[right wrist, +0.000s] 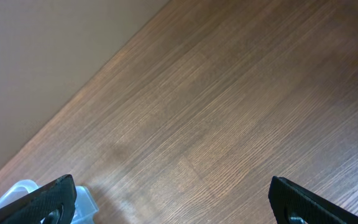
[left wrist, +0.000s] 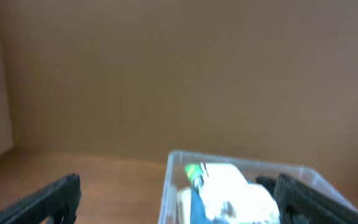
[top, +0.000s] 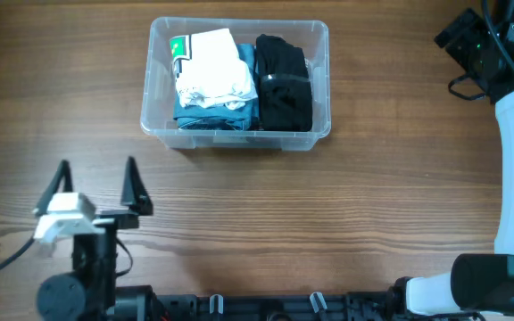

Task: Pack container

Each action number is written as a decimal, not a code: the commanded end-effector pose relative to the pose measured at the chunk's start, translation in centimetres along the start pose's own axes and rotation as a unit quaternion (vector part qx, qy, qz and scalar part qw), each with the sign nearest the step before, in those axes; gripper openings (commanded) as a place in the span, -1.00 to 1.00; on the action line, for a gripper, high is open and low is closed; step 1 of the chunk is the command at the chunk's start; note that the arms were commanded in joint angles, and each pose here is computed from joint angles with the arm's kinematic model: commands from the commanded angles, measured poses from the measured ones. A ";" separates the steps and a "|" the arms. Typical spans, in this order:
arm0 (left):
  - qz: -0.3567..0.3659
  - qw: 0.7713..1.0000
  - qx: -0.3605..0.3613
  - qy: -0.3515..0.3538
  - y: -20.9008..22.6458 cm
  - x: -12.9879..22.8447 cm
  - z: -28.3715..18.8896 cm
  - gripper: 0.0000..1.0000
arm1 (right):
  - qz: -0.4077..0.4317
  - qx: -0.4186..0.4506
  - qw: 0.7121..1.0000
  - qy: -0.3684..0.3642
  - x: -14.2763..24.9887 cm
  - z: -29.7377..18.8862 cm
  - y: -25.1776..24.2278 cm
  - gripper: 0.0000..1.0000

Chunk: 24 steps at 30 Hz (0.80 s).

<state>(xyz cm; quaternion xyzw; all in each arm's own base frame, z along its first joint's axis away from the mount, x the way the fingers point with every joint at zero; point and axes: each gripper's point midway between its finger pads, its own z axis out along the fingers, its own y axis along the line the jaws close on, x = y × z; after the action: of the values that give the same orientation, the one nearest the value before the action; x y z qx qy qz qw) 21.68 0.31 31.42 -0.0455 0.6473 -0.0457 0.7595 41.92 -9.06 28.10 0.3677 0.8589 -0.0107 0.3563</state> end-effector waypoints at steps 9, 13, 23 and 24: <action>-0.002 1.000 0.018 0.025 0.4 8.3 1.0 1.00 | 0.002 -0.002 1.000 0.007 0.3 0.5 0.2 0.99; -0.001 0.999 0.026 0.026 0.5 9.3 0.8 1.00 | 0.002 -0.002 1.000 0.007 0.3 0.5 0.2 0.99; -0.006 0.996 0.043 0.073 0.0 13.3 0.7 0.99 | 0.002 -0.002 1.000 0.007 0.3 0.5 0.2 0.99; -0.007 0.996 0.046 0.079 -0.1 13.9 0.7 1.00 | 0.002 -0.002 1.000 0.007 0.3 0.5 0.2 1.00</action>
<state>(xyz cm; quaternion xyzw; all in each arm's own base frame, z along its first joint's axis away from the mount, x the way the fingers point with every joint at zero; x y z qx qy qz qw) 24.43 -0.75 19.42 -0.0232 0.6938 -0.0691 0.7165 41.92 -9.06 28.10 0.3677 0.8589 -0.0107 0.3563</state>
